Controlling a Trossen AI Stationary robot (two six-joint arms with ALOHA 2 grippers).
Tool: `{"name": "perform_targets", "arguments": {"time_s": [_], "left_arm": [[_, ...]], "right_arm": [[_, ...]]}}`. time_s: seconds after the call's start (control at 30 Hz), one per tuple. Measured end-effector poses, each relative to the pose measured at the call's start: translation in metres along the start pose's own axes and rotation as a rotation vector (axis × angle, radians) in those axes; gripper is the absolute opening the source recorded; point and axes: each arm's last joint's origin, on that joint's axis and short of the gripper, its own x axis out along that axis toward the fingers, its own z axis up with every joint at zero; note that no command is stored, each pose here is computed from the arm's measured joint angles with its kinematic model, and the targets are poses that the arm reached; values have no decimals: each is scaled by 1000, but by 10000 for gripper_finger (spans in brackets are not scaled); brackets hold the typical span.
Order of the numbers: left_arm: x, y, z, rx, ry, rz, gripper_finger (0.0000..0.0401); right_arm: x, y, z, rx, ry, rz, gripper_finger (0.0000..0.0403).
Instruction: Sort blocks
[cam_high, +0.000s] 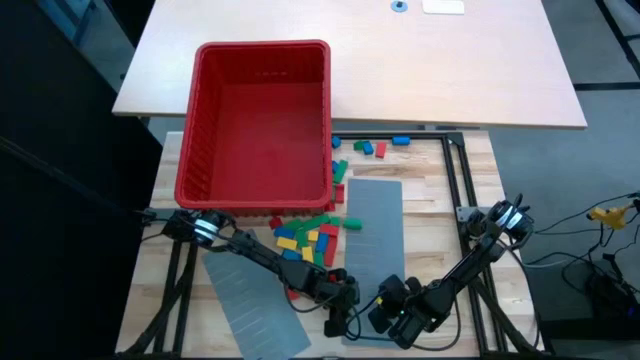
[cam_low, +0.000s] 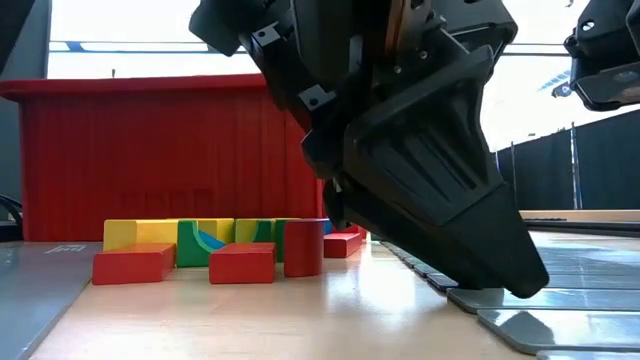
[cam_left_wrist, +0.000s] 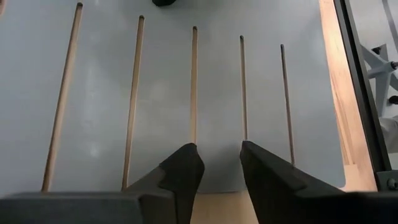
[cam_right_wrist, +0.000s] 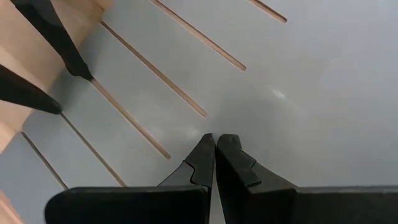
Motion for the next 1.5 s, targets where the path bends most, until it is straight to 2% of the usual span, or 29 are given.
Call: {"name": "perform_targets", "arguments": {"time_s": [0.3, 0.47, 0.6, 0.77, 0.9, 1.07, 1.17, 1.37, 1.5], "left_arm": [[1, 0, 0, 15, 14, -29, 7], [1, 0, 0, 17, 12, -41, 1], [2, -1, 1, 21, 0, -59, 0], [1, -5, 5, 29, -2, -69, 0], [0, -6, 6, 31, -2, -69, 0], [0, -7, 7, 31, -2, -71, 0], [-3, -8, 8, 33, -8, -75, 0], [-12, -14, 12, 47, -27, -86, 0], [-16, -18, 12, 68, -32, -96, 0]], "right_arm": [[-3, 2, 1, -20, 8, 6, 0], [-7, 1, 2, -31, 18, -19, 0], [-21, -9, 10, -74, 6, -142, 0], [-46, -23, 21, -73, -4, -242, 0], [-49, -33, 21, -76, 18, -266, 0], [-37, -49, 15, -83, 113, -347, 0], [-29, -56, 7, -79, 175, -342, 0], [-26, -63, -2, -22, 167, -307, 0], [-27, -61, -4, -26, 165, -288, 0]]}}
